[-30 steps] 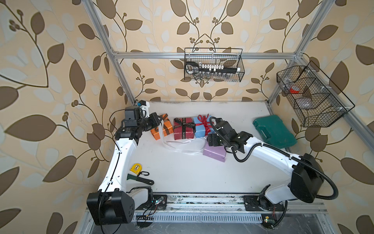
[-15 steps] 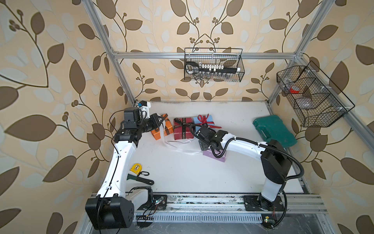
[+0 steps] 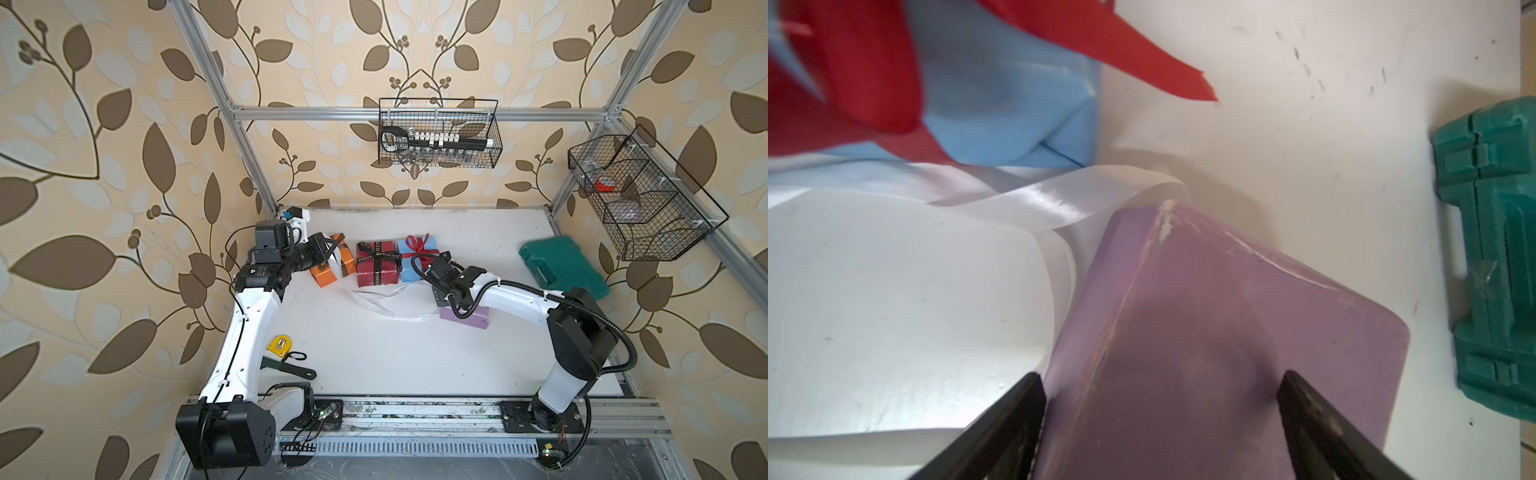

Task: Untie the ribbon bows on the gift boxes
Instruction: Move the gift box to the center of the board.

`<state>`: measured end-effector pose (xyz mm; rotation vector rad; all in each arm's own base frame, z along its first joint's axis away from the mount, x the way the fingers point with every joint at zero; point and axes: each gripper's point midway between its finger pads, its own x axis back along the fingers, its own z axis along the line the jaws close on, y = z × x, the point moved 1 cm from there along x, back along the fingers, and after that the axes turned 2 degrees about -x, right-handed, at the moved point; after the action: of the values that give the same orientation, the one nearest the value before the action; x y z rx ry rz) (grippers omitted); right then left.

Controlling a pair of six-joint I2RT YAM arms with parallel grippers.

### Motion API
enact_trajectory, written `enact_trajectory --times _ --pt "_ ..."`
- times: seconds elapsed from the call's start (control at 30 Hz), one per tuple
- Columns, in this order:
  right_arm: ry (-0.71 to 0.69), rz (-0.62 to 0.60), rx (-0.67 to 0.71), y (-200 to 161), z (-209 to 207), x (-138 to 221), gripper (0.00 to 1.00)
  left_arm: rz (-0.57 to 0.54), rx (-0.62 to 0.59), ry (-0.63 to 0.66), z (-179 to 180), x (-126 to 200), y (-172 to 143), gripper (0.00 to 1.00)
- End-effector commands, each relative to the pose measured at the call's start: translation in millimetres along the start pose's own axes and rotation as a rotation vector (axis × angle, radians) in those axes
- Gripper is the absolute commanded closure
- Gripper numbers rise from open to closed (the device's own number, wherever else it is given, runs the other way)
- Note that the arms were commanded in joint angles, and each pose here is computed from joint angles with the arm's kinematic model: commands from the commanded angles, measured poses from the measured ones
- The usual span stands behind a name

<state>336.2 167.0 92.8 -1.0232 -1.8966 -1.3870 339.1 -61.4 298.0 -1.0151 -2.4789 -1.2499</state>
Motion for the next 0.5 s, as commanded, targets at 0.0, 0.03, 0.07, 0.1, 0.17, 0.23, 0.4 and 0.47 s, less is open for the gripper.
enact_trajectory --times 0.0,0.03,0.07,0.1,0.17,0.23,0.4,0.47 --pt "-0.002 -0.006 -0.019 1 -13 0 0.12 -0.03 -0.039 0.033 -2 6 10 1.0" --pt "-0.005 -0.002 -0.03 2 -17 -2 0.12 -0.039 -0.046 0.051 -1 8 12 1.0" --pt "-0.005 0.005 -0.043 2 -22 -4 0.12 -0.052 -0.048 0.079 1 12 14 1.0" --pt "-0.004 0.011 -0.054 2 -26 -6 0.12 -0.066 -0.052 0.104 3 15 16 1.0" --pt "0.009 0.007 -0.069 6 -30 -6 0.12 -0.102 -0.069 0.147 6 23 22 1.0" --pt "0.048 -0.009 -0.055 13 -26 1 0.11 -0.129 -0.083 0.152 2 28 27 1.0" --pt "0.291 -0.089 0.001 31 5 39 0.11 -0.108 -0.074 0.072 -14 26 32 1.0" --pt "0.407 -0.128 0.035 36 18 60 0.09 -0.087 -0.065 0.025 -22 23 32 1.0"
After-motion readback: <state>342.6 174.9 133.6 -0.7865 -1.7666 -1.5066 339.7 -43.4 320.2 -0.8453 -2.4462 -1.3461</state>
